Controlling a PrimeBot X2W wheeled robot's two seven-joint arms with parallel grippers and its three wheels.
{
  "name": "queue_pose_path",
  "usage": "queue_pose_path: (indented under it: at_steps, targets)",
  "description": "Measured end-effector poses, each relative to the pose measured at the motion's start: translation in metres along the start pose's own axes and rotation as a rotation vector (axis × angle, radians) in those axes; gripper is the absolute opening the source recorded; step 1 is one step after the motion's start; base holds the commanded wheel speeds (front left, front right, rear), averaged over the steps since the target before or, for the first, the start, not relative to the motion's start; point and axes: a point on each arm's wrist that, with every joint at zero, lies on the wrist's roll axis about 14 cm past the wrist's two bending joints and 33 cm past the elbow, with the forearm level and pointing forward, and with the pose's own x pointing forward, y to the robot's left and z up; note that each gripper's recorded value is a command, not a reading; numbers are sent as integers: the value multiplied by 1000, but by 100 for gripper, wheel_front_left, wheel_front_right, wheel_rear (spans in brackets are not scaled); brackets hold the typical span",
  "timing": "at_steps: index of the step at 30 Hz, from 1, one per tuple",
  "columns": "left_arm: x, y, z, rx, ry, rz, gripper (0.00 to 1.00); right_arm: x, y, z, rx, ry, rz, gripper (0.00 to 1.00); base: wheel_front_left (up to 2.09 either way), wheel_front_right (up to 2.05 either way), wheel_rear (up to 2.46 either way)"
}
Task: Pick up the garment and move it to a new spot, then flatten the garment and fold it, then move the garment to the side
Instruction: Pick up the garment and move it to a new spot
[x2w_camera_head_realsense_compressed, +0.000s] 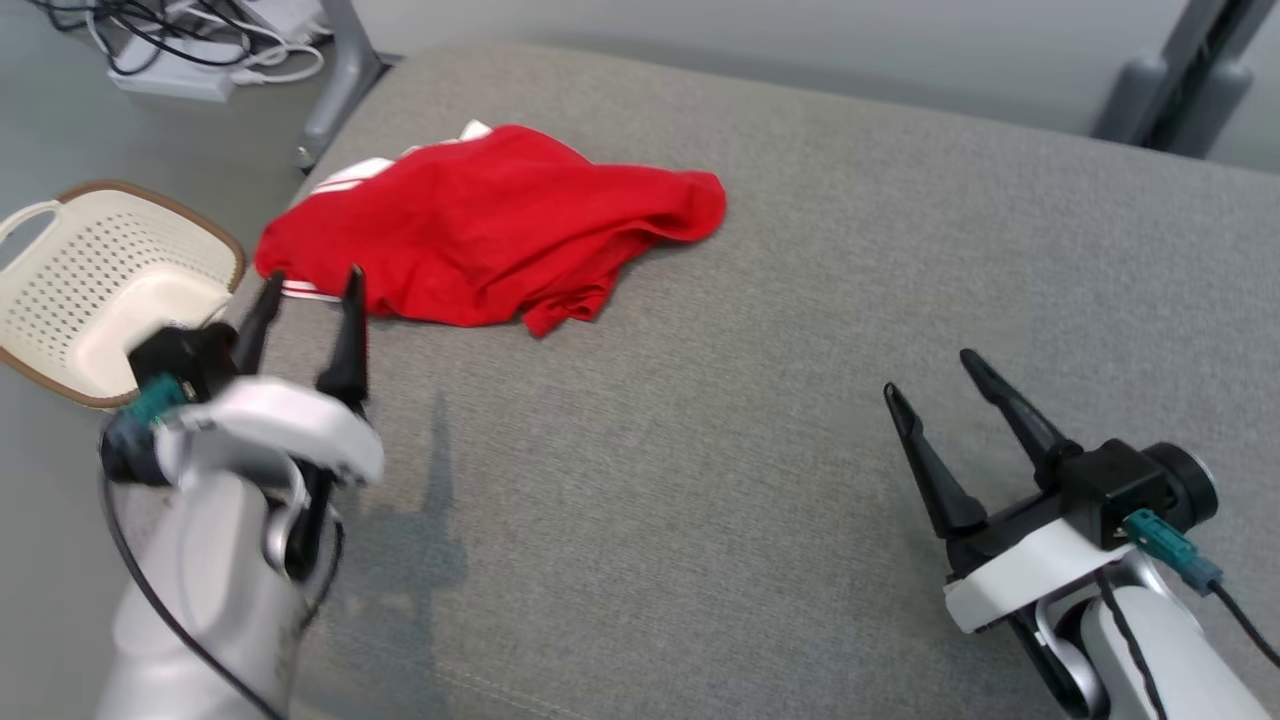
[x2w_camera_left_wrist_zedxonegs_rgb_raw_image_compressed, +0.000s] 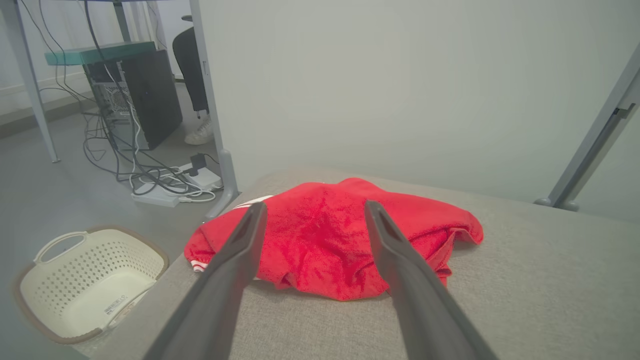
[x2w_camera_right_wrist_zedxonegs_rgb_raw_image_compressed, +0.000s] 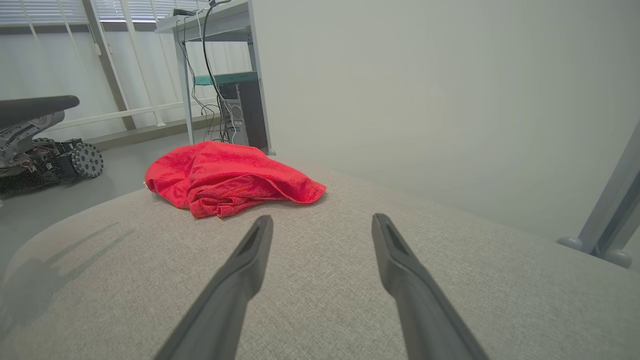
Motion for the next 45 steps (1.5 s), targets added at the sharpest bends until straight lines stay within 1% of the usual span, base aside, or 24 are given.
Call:
queue_pose_path:
  at_steps: [2, 5, 7, 11, 17, 20, 25, 26, 27, 31, 34, 40, 41, 44, 45]
  targets:
    - [22, -2, 0, -6, 43, -14, 100, -2, -11, -3, -9, 10, -16, 100, 0, 0, 0]
    - [48, -8, -13, 42, 153, -49, 100, -6, -25, -9, -16, 27, -40, 100, 0, 0, 0]
    - [65, -14, -22, 39, 222, -59, 100, -10, -36, -12, -20, 35, -58, 100, 0, 0, 0]
    - [88, -25, -41, 59, 333, -79, 100, -18, -54, -20, -18, 53, -102, 100, 0, 0, 0]
    - [109, -44, -72, -13, 468, -81, 100, -28, -73, -34, -4, 81, -150, 100, 0, 0, 0]
    - [112, -42, -89, -17, 535, -64, 100, -30, -82, -39, -4, 86, -172, 100, 0, 0, 0]
    - [105, -36, -120, -31, 657, -27, 100, -34, -89, -48, 7, 101, -193, 100, 0, 0, 0]
    - [105, -36, -123, -32, 665, -25, 38, -34, -90, -49, 8, 102, -197, 100, 0, 0, 0]
    - [105, -36, -124, -32, 670, -23, 0, -35, -91, -50, 9, 104, -200, 100, 0, 0, 0]
    - [104, -37, -125, -52, 672, -19, 0, -34, -93, -51, 10, 103, -205, 100, 0, 0, 0]
    - [110, -33, -108, -67, 593, -11, 0, -33, -89, -48, 8, 96, -198, 100, 0, 0, 0]
    - [126, -19, -44, -120, 339, 12, 0, -29, -77, -31, 15, 52, -192, 100, 0, 0, 0]
    - [126, -19, -44, -120, 339, 12, 0, -29, -77, -31, 15, 52, -192, 100, 0, 0, 0]
    - [131, -16, -2, -158, 197, 8, 0, -29, -70, -20, 17, 25, -192, 100, 0, 0, 0]
    - [132, -13, 27, -184, 109, 3, 0, -30, -67, -12, 14, 7, -194, 100, 0, 0, 0]
